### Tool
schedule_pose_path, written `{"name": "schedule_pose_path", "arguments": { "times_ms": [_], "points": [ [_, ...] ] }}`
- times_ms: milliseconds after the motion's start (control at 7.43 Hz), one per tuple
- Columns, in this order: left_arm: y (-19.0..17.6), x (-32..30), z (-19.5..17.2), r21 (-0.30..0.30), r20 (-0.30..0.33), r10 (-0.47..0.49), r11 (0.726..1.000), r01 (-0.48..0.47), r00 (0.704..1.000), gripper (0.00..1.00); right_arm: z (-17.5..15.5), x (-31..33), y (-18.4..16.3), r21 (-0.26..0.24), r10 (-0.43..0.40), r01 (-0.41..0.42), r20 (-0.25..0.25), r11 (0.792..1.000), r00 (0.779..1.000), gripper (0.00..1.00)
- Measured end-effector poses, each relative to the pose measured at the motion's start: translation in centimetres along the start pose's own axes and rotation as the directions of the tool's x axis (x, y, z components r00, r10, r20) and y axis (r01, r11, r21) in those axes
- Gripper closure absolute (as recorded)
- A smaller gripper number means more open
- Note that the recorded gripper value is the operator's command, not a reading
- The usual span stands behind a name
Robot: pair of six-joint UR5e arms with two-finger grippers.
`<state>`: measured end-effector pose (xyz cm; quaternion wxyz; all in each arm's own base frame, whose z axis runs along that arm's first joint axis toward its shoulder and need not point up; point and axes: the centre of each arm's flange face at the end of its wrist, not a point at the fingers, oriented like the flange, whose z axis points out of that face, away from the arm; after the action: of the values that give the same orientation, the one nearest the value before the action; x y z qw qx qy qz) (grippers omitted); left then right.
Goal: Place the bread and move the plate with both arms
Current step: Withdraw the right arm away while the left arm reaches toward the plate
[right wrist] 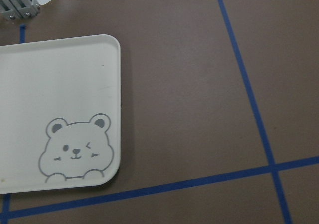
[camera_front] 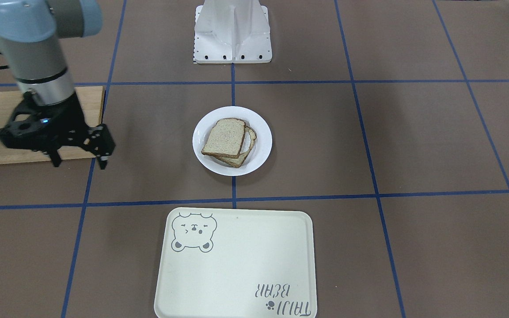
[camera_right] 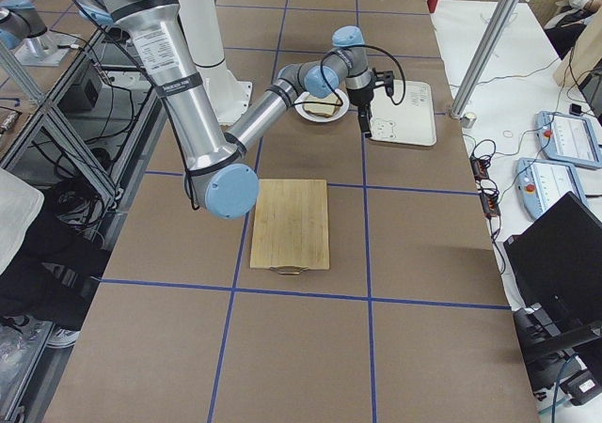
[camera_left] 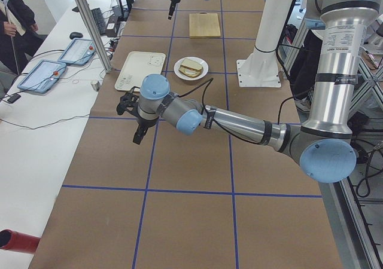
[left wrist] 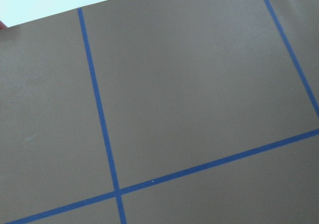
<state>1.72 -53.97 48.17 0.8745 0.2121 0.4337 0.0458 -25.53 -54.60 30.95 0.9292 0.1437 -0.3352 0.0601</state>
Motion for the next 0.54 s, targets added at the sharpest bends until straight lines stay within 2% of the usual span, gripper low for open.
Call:
{"name": "schedule_pose_path", "arguments": {
  "times_ms": [135,269,404,538],
  "points": [
    [-0.3,3.7,2.0,0.01,-0.067,-0.04,0.999,0.041,0.997,0.01,-0.1,7.6,-1.6,-0.051,-0.098,0.097,-0.012,0.994,0.995,0.0],
    [-0.6,8.3,4.3,0.001,-0.141,-0.093,0.996,0.094,0.986,0.01,-0.1,15.5,-1.9,-0.098,-0.193,0.191,-0.016,0.977,0.981,0.0],
    [-0.7,13.4,6.7,-0.025,-0.214,-0.156,0.988,0.155,0.964,0.01,-0.1,23.8,-1.3,-0.142,-0.274,0.271,-0.001,0.952,0.962,0.0],
    [-0.4,18.5,9.0,-0.054,-0.268,-0.22,0.976,0.213,0.938,0.01,-0.4,31.8,0.2,-0.178,-0.315,0.316,0.032,0.932,0.948,0.0]
  ]
}}
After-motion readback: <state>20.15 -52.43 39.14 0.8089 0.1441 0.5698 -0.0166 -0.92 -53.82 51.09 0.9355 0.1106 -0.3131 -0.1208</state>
